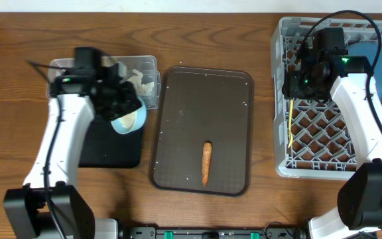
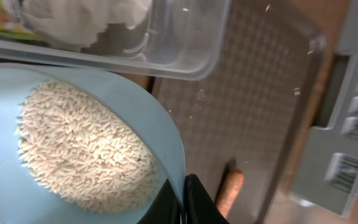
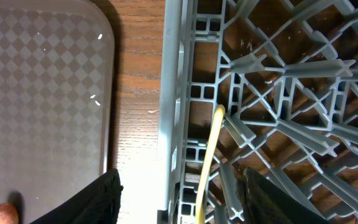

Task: Sort waste into correct bins and load items into the dishwasher rack
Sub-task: 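Carry the bowl left and tip the rice onto the black tray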

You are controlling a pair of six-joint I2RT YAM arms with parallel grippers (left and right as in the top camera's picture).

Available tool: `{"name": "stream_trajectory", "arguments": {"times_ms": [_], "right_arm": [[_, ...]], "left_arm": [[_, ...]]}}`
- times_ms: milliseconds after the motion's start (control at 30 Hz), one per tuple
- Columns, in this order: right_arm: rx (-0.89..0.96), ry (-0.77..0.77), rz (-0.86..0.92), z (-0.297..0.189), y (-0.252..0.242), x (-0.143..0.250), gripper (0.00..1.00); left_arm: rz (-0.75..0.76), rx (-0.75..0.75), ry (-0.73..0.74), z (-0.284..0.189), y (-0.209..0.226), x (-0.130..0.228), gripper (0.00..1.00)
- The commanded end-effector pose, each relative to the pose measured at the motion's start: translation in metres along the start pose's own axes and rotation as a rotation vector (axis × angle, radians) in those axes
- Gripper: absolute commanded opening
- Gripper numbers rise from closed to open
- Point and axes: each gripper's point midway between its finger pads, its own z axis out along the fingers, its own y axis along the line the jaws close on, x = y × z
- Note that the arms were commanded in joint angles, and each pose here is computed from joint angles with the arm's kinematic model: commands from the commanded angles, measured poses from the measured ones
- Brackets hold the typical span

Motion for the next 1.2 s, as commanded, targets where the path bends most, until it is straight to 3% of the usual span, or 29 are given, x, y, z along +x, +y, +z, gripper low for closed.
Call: {"name": "stream_trajectory", "arguments": {"times_ms": [0, 433, 667, 1167], "right_arm": [[0.006, -0.036, -0.022, -0.011, 0.002, -0.007, 0.60], [0.006, -0.037, -0.021, -0.011, 0.002, -0.007, 0.60], [0.006, -0.036, -0.021, -0.011, 0.002, -0.007, 0.60], [0.006, -0.037, -0.021, -0.011, 0.002, -0.007, 0.60]], "left_arm": [[0.051, 0.191, -0.015, -0.017, -0.006, -0.002, 0.06], [-0.108, 0.513, -0.175, -0.046, 0.044, -0.011, 0.06], [-0.075, 0.756, -0.304, -0.068, 0.048, -0.012, 0.06], [-0.054, 0.868, -0.359, -0.084, 0.048, -0.010, 0.07]]}}
